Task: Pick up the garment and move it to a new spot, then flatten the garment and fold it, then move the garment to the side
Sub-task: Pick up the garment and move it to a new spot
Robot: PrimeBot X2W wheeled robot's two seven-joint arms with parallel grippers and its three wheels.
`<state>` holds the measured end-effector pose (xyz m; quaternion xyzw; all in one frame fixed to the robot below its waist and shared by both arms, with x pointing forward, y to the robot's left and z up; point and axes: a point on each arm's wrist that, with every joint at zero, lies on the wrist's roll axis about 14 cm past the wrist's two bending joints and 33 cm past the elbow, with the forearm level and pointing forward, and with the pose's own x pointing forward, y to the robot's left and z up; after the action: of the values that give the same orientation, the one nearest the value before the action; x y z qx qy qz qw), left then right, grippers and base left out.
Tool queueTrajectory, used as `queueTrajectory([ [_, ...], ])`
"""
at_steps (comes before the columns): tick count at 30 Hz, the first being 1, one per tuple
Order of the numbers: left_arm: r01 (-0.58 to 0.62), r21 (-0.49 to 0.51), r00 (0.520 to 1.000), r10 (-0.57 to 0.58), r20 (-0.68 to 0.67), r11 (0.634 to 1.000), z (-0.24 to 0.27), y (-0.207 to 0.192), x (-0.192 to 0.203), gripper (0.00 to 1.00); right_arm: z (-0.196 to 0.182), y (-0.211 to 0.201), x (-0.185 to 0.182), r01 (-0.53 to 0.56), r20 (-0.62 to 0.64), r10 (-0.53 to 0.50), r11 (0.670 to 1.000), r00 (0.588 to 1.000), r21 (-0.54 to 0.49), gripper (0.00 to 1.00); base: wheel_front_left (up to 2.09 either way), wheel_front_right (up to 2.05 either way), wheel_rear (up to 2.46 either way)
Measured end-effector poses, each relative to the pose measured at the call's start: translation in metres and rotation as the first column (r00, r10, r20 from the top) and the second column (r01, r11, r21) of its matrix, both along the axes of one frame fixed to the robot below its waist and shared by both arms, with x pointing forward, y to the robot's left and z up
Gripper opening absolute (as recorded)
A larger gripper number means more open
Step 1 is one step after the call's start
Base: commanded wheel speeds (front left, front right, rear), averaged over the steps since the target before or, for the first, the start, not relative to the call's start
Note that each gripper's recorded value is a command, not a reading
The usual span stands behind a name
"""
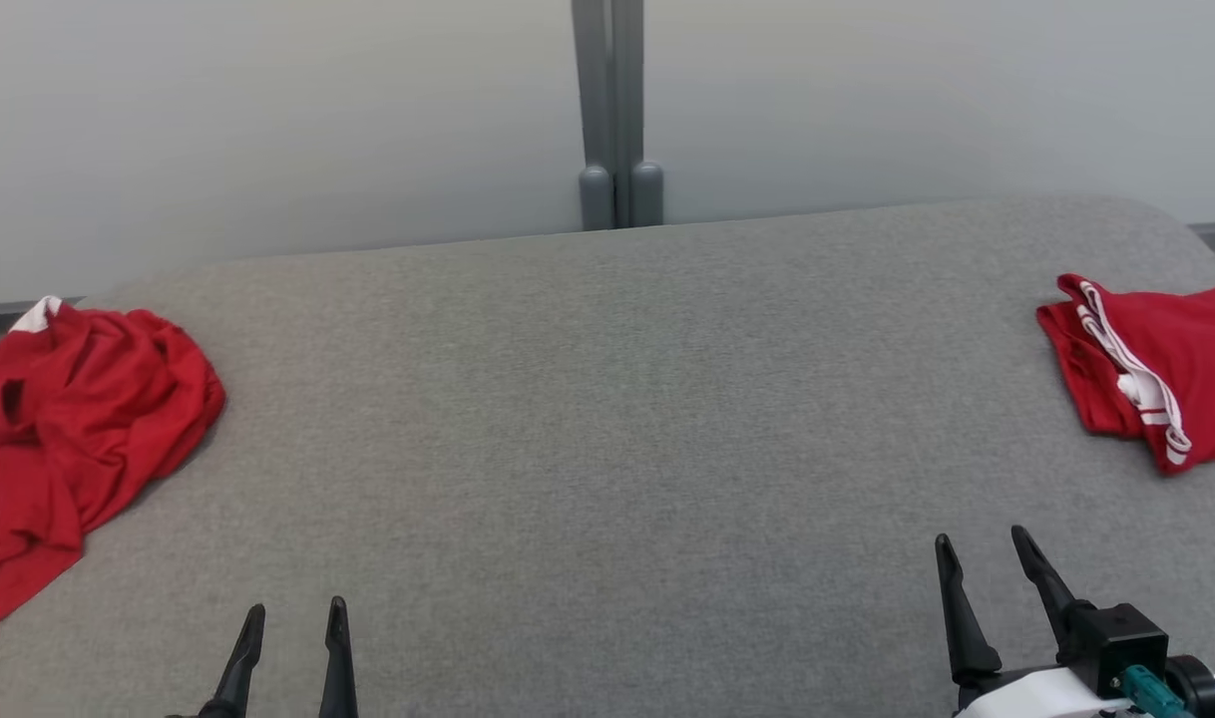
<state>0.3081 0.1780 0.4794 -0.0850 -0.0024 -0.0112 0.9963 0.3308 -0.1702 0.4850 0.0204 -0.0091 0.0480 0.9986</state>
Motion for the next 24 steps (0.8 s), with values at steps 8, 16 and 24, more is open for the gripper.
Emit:
queueTrajectory([
  [8, -0.175, 0.003, 0.985, 0.175, -0.011, 0.985, -0.005, 0.047, -0.036, 1.00, -0.001, 0.084, 0.015, -0.256, -0.008, 0.257, 0.966, 0.966, 0.044, 1.00, 0.00, 0.00, 0.00],
  [16, -0.358, -0.003, 0.933, 0.358, -0.023, 0.934, -0.009, 0.091, -0.085, 1.00, 0.008, 0.163, 0.023, -0.480, 0.014, 0.480, 0.877, 0.877, 0.035, 1.00, 0.00, 0.00, 0.00],
  [24, -0.282, -0.074, 0.952, 0.288, 0.105, 0.957, 0.035, 0.088, -0.014, 1.00, 0.015, 0.188, 0.053, -0.531, 0.052, 0.533, 0.846, 0.845, -0.042, 1.00, 0.00, 0.00, 0.00],
])
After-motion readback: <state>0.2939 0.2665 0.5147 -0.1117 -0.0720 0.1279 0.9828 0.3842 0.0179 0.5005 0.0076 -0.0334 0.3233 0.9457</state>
